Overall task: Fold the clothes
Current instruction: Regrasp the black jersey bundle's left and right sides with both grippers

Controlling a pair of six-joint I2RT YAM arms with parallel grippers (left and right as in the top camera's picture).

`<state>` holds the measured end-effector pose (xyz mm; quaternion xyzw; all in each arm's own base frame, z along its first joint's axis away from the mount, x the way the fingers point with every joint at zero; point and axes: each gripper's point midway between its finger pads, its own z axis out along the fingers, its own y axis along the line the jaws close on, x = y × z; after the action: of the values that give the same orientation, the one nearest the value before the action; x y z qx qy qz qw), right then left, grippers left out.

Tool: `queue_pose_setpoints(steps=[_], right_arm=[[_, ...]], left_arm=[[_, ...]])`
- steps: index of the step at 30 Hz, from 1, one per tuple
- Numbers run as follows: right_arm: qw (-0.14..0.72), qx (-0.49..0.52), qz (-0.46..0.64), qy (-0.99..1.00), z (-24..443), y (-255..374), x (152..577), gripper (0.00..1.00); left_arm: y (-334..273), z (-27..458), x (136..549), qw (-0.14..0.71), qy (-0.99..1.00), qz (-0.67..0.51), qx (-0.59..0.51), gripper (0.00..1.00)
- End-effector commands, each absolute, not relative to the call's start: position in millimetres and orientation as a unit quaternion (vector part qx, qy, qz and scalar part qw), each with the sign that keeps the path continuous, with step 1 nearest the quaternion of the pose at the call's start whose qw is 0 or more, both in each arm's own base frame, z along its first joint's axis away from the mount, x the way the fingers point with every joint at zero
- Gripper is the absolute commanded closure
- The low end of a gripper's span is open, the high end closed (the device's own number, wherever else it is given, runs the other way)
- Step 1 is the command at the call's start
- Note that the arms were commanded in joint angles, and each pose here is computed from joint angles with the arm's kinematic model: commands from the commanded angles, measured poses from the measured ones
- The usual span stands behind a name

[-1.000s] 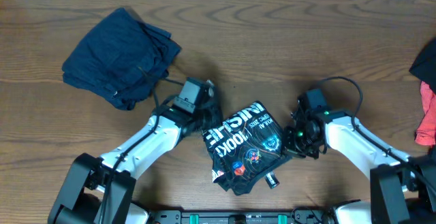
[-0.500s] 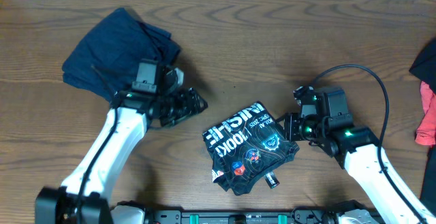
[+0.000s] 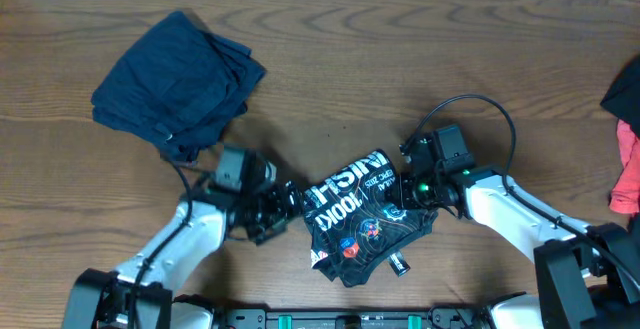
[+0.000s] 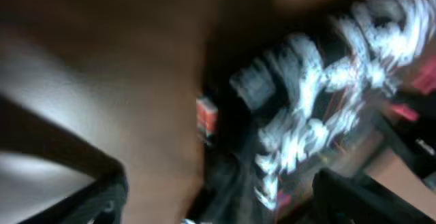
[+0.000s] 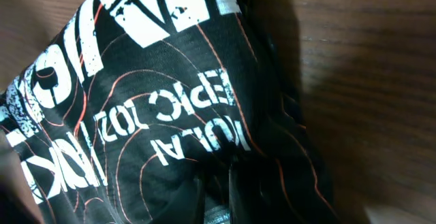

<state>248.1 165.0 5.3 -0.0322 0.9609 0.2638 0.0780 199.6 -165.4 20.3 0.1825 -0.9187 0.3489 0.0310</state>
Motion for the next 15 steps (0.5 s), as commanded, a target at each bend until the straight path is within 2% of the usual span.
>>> queue_pose_setpoints(steps=[1, 7, 12, 15], right_arm=[[0.053, -0.011, 0.262, 0.964, -2, 167, 240, 0.88], [0.013, 0.03, 0.252, 0.967, -6, 162, 226, 0.89], [0.013, 0.03, 0.252, 0.967, -6, 161, 226, 0.89], [0.012, 0.03, 0.251, 0.967, -6, 161, 226, 0.89]], left_arm=[[-170, -1, 171, 0.082, -0.896, 0.352, 0.26, 0.11], [-183, -12, 160, 0.075, -0.882, 0.378, 0.27, 0.1], [-196, -11, 146, 0.092, -0.888, 0.382, 0.238, 0.16], [-202, -13, 141, 0.088, -0.896, 0.371, 0.228, 0.17]])
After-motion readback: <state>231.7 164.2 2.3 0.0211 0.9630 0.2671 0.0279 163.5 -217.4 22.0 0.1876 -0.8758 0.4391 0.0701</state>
